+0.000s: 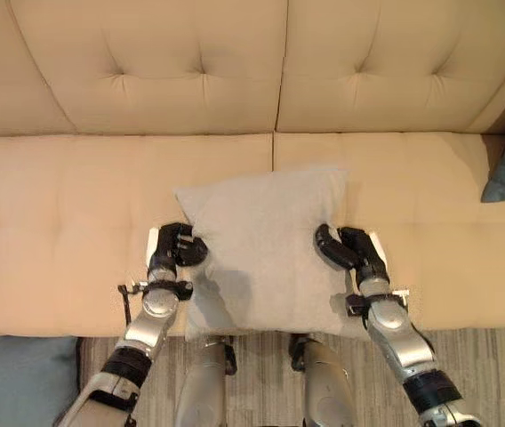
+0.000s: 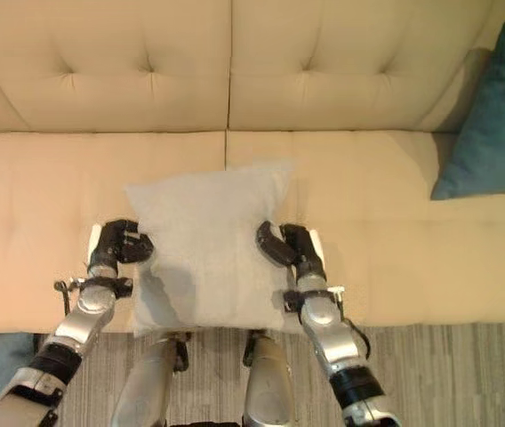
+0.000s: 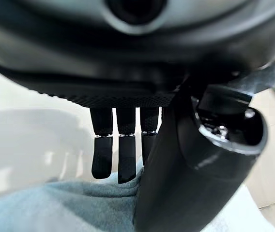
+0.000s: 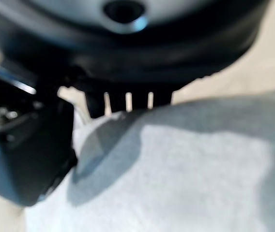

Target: Pick up all the scattered cushions and arrange them neatly on the sofa.

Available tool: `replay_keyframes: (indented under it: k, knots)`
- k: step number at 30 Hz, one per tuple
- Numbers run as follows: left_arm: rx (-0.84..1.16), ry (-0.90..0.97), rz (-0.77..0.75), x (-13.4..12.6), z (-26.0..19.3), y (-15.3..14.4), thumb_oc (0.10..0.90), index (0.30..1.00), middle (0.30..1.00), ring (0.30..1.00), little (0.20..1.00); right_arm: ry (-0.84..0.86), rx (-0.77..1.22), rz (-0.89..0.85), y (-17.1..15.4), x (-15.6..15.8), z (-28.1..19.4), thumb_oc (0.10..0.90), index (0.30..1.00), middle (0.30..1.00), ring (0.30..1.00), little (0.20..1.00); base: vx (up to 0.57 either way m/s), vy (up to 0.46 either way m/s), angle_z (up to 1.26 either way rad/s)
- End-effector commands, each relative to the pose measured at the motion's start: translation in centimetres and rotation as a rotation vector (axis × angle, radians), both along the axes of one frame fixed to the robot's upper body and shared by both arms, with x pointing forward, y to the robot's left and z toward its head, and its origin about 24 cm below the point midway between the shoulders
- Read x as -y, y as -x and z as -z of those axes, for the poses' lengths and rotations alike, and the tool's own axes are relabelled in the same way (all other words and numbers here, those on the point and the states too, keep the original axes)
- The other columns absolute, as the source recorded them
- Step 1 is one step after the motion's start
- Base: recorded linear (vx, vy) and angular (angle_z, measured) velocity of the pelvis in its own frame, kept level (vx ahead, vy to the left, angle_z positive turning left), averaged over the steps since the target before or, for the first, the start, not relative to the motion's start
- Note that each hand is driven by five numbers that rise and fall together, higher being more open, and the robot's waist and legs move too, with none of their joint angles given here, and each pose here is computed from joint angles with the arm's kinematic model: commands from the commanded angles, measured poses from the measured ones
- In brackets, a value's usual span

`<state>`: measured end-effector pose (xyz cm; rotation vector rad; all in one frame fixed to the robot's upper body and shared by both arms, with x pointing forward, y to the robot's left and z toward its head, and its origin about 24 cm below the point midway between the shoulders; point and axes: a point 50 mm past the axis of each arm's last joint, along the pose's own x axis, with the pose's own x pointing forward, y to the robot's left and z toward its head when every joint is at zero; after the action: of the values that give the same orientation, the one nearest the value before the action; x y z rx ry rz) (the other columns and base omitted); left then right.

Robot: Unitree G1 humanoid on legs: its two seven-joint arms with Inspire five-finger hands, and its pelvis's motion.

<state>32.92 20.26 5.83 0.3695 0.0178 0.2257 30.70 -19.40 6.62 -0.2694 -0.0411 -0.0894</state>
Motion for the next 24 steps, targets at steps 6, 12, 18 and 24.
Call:
replay_keyframes:
  k: [6,12,18,24]
  knots:
    - [0.921,-0.353,0.005,2.6,-22.3,-1.2,0.4,0.3,0.3,0.3,0.3,0.192,0.88,-0.052,-0.9,-3.1,-20.2,0.4,0.3,0.3,0.3,0.3,-0.05,0.013,-0.08]
    - [1.217,-0.441,-0.167,2.8,-30.2,0.6,0.4,0.3,0.3,0.3,0.3,0.283,1.224,0.167,0.7,-3.2,-28.2,0.4,0.3,0.3,0.3,0.3,-0.01,-0.016,-0.03]
    - [1.409,-0.473,-0.235,2.8,-34.7,3.0,0.4,0.3,0.3,0.3,0.3,0.282,1.445,0.391,2.9,-2.4,-32.4,0.4,0.3,0.3,0.3,0.3,0.05,-0.049,0.03]
    - [1.409,-0.472,-0.235,3.5,-36.3,2.5,0.4,0.3,0.3,0.3,0.3,0.341,1.434,0.51,1.6,-1.9,-34.3,0.4,0.3,0.3,0.3,0.3,0.04,-0.057,-0.01]
